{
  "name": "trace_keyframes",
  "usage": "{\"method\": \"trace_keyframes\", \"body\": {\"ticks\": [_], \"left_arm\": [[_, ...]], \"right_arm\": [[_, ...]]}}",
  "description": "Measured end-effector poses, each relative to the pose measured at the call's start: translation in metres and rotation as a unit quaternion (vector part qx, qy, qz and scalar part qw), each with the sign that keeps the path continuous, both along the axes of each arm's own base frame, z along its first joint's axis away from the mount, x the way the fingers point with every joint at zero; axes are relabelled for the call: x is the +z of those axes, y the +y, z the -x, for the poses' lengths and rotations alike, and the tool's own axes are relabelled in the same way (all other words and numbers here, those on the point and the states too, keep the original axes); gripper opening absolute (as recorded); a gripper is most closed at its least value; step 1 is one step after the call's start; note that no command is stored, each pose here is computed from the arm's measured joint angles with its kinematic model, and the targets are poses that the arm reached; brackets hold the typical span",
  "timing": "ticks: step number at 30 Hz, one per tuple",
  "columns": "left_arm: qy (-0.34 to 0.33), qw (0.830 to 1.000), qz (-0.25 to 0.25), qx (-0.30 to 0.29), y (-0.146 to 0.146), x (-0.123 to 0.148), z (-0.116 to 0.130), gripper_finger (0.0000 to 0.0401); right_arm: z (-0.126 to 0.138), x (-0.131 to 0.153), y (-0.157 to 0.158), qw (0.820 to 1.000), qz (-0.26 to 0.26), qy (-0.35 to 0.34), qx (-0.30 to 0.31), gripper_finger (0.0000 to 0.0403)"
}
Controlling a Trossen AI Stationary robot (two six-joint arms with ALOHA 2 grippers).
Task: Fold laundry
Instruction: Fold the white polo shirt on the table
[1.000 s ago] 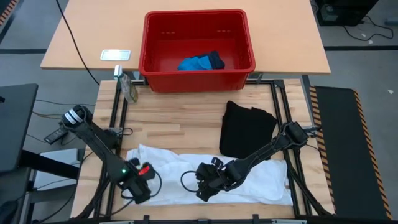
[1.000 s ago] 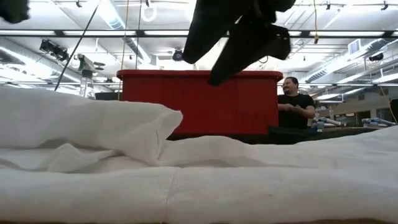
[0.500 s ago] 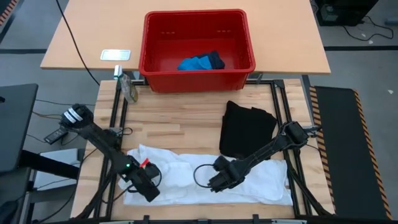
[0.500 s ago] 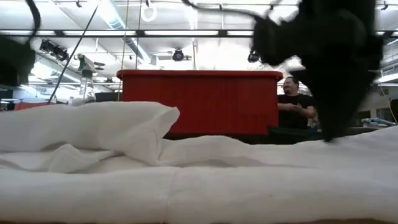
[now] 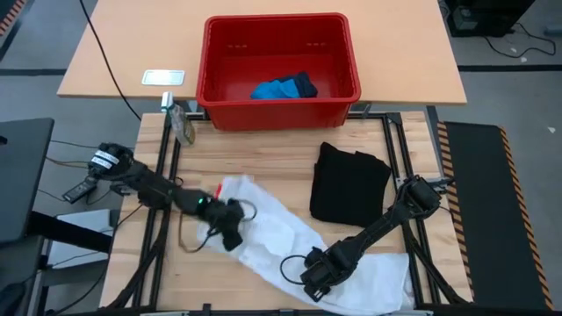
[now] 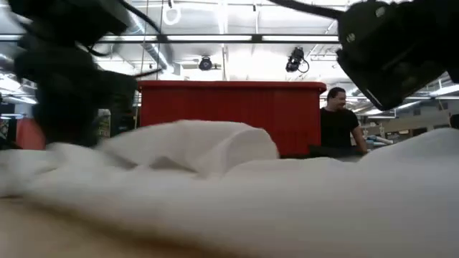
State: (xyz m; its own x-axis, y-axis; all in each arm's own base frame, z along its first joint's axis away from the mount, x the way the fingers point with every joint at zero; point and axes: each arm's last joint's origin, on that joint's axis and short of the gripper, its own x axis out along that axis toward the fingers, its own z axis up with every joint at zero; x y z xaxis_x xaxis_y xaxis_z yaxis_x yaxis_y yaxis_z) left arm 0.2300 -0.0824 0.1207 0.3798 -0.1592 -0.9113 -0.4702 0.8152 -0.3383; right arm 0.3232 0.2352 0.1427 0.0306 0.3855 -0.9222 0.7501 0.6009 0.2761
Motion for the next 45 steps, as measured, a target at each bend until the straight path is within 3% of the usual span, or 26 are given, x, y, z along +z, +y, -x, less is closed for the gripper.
{"method": "trace_keyframes", "body": {"ticks": [2, 4, 11, 16, 19, 23, 28, 34, 39, 43, 45], "left_arm": [[-0.003, 0.999, -0.035, -0.02, 0.021, 0.002, -0.007, 0.0008], [0.015, 0.998, -0.055, -0.002, 0.046, 0.004, -0.011, 0.0008], [0.068, 0.994, -0.074, 0.04, 0.124, 0.003, -0.001, 0.0009], [0.076, 0.987, -0.086, 0.114, 0.173, 0.005, 0.017, 0.0009], [0.091, 0.977, -0.093, 0.171, 0.196, 0.01, 0.032, 0.0009], [0.097, 0.975, -0.074, 0.187, 0.211, 0.027, 0.046, 0.0009], [0.013, 0.984, 0.001, 0.176, 0.198, 0.048, 0.038, 0.0009], [-0.044, 0.993, 0.007, 0.105, 0.15, 0.065, 0.017, 0.002], [-0.139, 0.99, -0.005, 0.027, 0.082, 0.083, -0.004, 0.0077], [-0.173, 0.984, -0.042, 0.014, 0.032, 0.087, -0.004, 0.0139], [-0.211, 0.977, -0.039, 0.01, 0.011, 0.092, -0.003, 0.0168]], "right_arm": [[-0.001, 0.002, 0.001, 1.0, -0.005, -0.003, 0.01, 0.0169], [-0.004, 0.004, -0.001, 1.0, -0.007, -0.013, 0.02, 0.0169], [-0.022, 0.004, -0.032, 1.0, 0.007, -0.027, 0.01, 0.0169], [-0.028, 0.006, -0.07, 0.995, 0.09, -0.002, -0.039, 0.0169], [-0.025, 0.018, -0.09, 0.99, 0.14, -0.002, -0.035, 0.0169], [-0.014, 0.044, -0.112, 0.98, 0.199, 0.0, -0.003, 0.0169], [0.004, 0.077, -0.132, 0.97, 0.237, -0.005, 0.045, 0.0169], [0.022, 0.114, -0.132, 0.958, 0.27, -0.072, 0.064, 0.0169], [0.037, 0.13, -0.106, 0.947, 0.266, -0.132, 0.121, 0.0169], [0.055, 0.132, -0.085, 0.943, 0.247, -0.118, 0.187, 0.0169], [0.066, 0.131, -0.075, 0.933, 0.25, -0.106, 0.237, 0.0169]]}}
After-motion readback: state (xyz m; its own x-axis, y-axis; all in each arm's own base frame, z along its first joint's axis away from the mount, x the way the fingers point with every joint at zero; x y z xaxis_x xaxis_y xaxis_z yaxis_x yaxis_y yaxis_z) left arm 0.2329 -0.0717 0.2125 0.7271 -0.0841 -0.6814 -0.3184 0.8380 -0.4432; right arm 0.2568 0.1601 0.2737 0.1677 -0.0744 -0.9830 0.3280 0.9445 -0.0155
